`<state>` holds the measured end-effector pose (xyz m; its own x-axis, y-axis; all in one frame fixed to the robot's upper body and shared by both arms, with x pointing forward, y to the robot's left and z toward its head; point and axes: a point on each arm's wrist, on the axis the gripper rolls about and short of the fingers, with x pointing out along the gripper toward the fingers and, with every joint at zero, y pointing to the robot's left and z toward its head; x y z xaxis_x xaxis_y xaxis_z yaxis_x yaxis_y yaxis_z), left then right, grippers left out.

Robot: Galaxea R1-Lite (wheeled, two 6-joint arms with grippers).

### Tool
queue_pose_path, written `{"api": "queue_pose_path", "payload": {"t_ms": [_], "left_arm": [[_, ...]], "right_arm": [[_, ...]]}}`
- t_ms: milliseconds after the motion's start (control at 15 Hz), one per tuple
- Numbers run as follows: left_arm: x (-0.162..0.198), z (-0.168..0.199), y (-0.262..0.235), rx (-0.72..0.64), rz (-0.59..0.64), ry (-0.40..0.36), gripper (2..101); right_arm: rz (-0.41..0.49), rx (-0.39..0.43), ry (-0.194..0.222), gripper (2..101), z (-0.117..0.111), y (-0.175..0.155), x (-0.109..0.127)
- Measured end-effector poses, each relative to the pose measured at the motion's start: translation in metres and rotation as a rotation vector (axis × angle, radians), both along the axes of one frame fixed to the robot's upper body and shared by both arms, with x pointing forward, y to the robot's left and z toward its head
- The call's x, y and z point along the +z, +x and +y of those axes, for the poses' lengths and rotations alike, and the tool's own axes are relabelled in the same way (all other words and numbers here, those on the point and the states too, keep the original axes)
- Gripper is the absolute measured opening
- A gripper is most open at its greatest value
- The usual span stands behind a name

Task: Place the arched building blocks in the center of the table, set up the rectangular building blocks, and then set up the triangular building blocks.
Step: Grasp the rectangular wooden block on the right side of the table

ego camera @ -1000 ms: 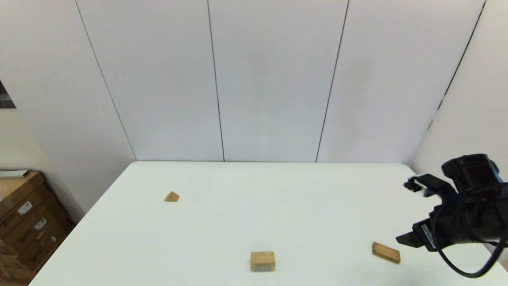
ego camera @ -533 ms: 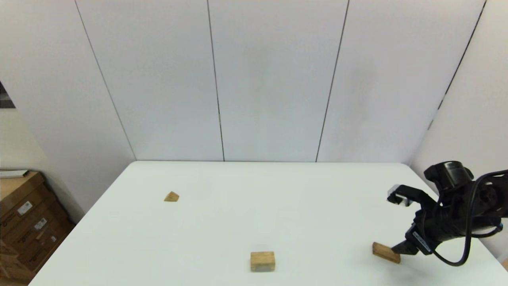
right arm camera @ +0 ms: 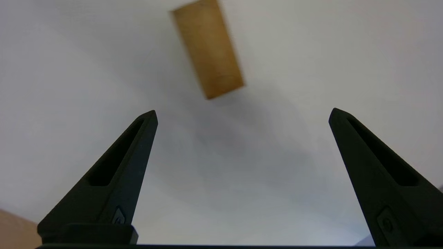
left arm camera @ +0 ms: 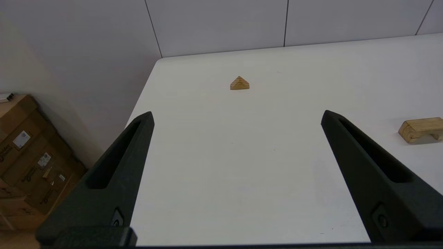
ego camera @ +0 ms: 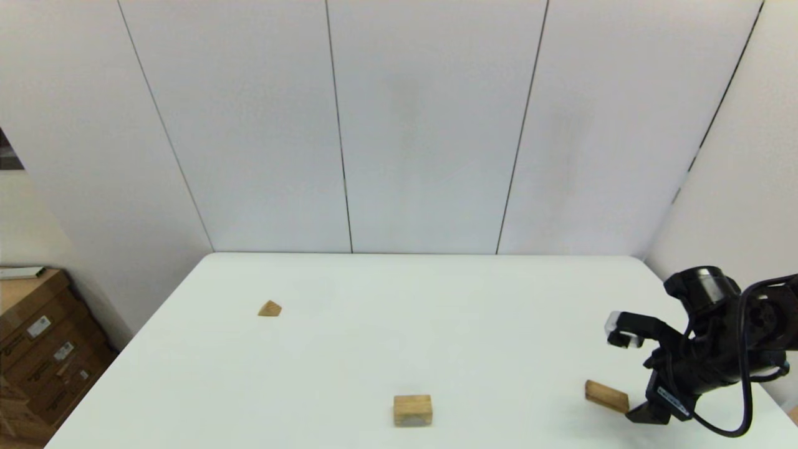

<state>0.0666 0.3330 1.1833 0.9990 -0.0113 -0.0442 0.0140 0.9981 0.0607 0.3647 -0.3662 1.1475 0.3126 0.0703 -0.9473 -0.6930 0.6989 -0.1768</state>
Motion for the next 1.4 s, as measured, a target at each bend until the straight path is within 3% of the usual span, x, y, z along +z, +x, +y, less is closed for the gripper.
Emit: {"api": "queue_pose_path", "payload": {"t_ms": [600, 800, 1067, 1267, 1400], "left_arm": [[0.000, 0.000, 0.000, 0.000, 0.000, 0.001, 97.8], [0.000, 0.000, 0.000, 0.000, 0.000, 0.001, 97.8], [0.000, 0.000, 0.000, 0.003, 0.000, 0.001, 97.8], [0.000, 0.000, 0.000, 0.001, 0.000, 0.001, 97.8], [0.000, 0.000, 0.000, 0.001, 0.000, 0.000, 97.8]], "right_arm": [[0.055, 0.096, 0.003, 98.0, 0.027, 0.002, -0.018], [0.024, 0.101, -0.002, 98.0, 0.028, 0.012, -0.030], [0.024, 0.100, -0.031, 64.0, 0.029, 0.019, -0.040], [0.028, 0.099, -0.030, 45.4, 0.029, 0.022, -0.043], [0.032, 0.098, -0.029, 24.7, 0.029, 0.021, -0.044]]}}
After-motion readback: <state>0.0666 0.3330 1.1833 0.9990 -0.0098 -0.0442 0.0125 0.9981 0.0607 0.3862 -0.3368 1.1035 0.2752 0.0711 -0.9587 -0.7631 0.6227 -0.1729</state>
